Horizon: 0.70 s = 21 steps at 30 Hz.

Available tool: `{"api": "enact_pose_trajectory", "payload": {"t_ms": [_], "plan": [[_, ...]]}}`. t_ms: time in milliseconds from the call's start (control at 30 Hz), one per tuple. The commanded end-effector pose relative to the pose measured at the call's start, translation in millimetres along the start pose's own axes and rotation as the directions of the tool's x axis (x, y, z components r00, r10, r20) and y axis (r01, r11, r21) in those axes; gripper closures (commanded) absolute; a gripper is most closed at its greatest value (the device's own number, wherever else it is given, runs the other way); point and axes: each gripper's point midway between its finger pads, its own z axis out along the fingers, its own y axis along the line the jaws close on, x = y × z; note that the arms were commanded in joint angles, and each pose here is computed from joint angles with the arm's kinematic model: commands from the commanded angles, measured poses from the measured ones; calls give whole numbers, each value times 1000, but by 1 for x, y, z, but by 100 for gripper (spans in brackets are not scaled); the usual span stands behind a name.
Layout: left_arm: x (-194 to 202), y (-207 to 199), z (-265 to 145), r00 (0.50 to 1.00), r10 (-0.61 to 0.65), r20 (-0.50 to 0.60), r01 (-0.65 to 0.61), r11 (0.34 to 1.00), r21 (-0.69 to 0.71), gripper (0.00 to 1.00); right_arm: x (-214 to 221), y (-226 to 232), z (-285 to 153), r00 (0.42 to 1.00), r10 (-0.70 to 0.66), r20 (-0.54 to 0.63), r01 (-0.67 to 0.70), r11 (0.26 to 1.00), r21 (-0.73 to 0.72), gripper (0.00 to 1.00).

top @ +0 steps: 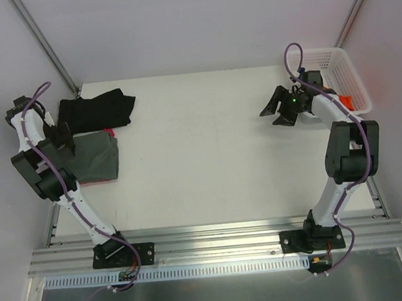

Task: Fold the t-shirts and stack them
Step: Put the neatly folded tshirt into the corner of the board with the left arm

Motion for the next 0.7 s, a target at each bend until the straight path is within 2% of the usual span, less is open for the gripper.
{"api": "enact_pose_trajectory", "payload": {"t_ms": [0, 167, 233, 300, 333, 400, 467, 600, 633, 667], "plan": [[-15, 2, -22, 998, 1, 68, 3, 999, -52, 1, -10, 19, -19, 996, -68, 59, 70, 997, -26, 28], [-29, -45, -71, 975, 81, 205, -75, 996, -38, 1, -17, 28, -30, 988, -124, 95, 127, 991, -29, 27], [-36, -82, -90, 949, 164, 269, -154, 986, -60, 1, -21, 31, -38, 979, -165, 120, 168, 986, -18, 26], [-37, -113, -115, 914, 225, 337, -219, 974, -55, 1, -27, 36, -50, 960, -238, 149, 240, 971, 0, 25], [-36, -146, -127, 883, 281, 377, -285, 958, -46, 1, -26, 35, -55, 952, -271, 143, 271, 962, 14, 24], [-32, -174, -150, 842, 316, 437, -336, 941, -31, 1, -32, 35, -68, 935, -317, 156, 311, 948, 65, 24], [-25, -215, -175, 783, 369, 501, -417, 909, -17, 1, -31, 21, -82, 937, -322, 136, 297, 939, 173, 23], [-8, -273, -211, 706, 394, 589, -518, 854, 50, 1, -35, 10, -115, 934, -321, 160, 257, 910, 325, 19], [-6, -283, -221, 692, 386, 610, -534, 842, 73, 1, -35, 7, -126, 934, -318, 164, 241, 898, 368, 11], [0, -298, -226, 681, 387, 622, -558, 824, 97, 1, -37, 10, -136, 930, -318, 183, 231, 894, 384, 10]]}}
